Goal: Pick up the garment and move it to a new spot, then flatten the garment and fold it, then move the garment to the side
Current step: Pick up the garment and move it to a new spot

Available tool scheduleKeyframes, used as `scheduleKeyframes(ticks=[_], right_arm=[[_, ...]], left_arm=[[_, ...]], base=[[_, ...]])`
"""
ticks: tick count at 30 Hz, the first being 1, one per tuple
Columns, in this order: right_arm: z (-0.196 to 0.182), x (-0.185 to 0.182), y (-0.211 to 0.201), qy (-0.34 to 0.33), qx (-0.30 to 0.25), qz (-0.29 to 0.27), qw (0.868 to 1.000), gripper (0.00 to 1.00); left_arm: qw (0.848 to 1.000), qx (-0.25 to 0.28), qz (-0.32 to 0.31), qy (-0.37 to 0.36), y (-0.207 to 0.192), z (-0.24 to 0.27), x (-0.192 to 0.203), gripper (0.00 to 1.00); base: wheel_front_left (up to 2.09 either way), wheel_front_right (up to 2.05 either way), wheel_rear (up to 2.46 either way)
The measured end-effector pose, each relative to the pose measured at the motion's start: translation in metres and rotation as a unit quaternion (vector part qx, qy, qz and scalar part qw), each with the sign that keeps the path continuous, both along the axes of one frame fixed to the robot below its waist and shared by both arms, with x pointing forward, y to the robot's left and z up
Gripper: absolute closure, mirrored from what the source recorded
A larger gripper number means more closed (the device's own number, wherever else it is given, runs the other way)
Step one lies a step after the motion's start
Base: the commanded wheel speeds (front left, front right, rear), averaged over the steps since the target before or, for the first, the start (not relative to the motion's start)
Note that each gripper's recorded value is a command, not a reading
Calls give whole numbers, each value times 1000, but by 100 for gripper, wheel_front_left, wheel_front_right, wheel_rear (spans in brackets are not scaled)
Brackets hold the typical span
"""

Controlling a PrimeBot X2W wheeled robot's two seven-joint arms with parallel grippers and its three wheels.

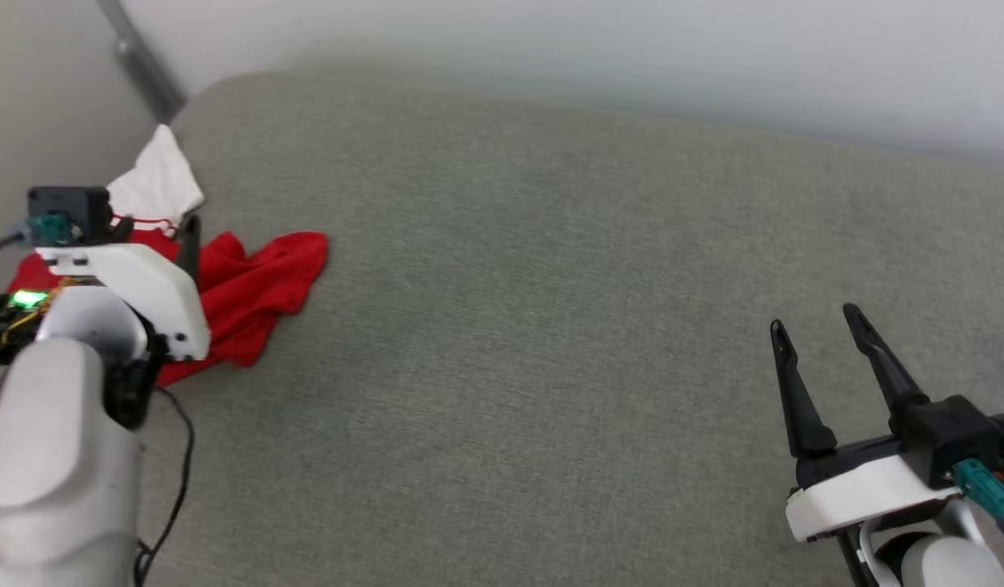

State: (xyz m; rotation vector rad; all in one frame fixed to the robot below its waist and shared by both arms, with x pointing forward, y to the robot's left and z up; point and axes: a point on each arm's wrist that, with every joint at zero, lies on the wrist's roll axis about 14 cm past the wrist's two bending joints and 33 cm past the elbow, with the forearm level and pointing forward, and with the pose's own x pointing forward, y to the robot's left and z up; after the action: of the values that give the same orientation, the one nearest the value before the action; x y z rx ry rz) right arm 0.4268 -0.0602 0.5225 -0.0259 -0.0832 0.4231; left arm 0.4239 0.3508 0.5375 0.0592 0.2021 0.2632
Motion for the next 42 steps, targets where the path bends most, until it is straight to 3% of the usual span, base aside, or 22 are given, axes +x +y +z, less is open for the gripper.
scheduleKeyframes(ticks=[5, 8, 9, 15, 19, 20, 21, 22, 23, 29, 34, 35, 39, 42], right_arm=[[-13, 5, -20, 14, -2, -26, 1000, 0], [-19, 10, -30, 20, 0, -39, 999, 0], [-25, 12, -35, 25, -3, -44, 999, 0], [-40, 23, -49, 38, -5, -58, 998, 0], [-52, 27, -59, 52, -10, -67, 996, 0], [-55, 27, -61, 55, -11, -69, 996, 0], [-57, 28, -63, 57, -12, -71, 996, 0], [-58, 29, -65, 58, -12, -74, 996, 0], [-58, 29, -67, 57, -12, -76, 995, 0], [-52, 28, -68, 50, -15, -78, 996, 0], [-38, 26, -62, 31, -10, -73, 997, 0], [-38, 26, -62, 31, -10, -73, 997, 0], [-26, 20, -54, 21, -3, -68, 997, 0], [-17, 13, -53, 12, 0, -68, 998, 0]], left_arm=[[981, -64, 18, 183, 17, -63, 0, 0], [959, -103, 28, 261, 21, -94, -7, 0], [945, -134, 34, 297, 19, -113, -11, 0], [909, -180, 48, 372, 15, -156, -18, 0], [894, -194, 61, 399, 13, -174, -17, 0], [891, -197, 64, 405, 12, -178, -16, 6], [888, -200, 67, 408, 11, -181, -15, 56], [887, -204, 70, 409, 10, -182, -15, 86], [886, -205, 73, 409, 10, -184, -14, 100], [906, -182, 76, 376, 12, -173, -8, 100], [945, -125, 75, 292, 21, -138, 8, 100], [945, -125, 75, 292, 21, -138, 8, 100], [977, -72, 73, 185, 32, -87, 27, 100], [992, -34, 63, 102, 32, -48, 37, 100]], base=[[0, 0, 0], [0, 0, 0], [0, 0, 0], [0, 0, 0], [0, 0, 0], [0, 0, 0], [0, 0, 0], [0, 0, 0], [0, 0, 0], [0, 0, 0], [0, 0, 0], [0, 0, 0], [0, 0, 0], [0, 0, 0]])
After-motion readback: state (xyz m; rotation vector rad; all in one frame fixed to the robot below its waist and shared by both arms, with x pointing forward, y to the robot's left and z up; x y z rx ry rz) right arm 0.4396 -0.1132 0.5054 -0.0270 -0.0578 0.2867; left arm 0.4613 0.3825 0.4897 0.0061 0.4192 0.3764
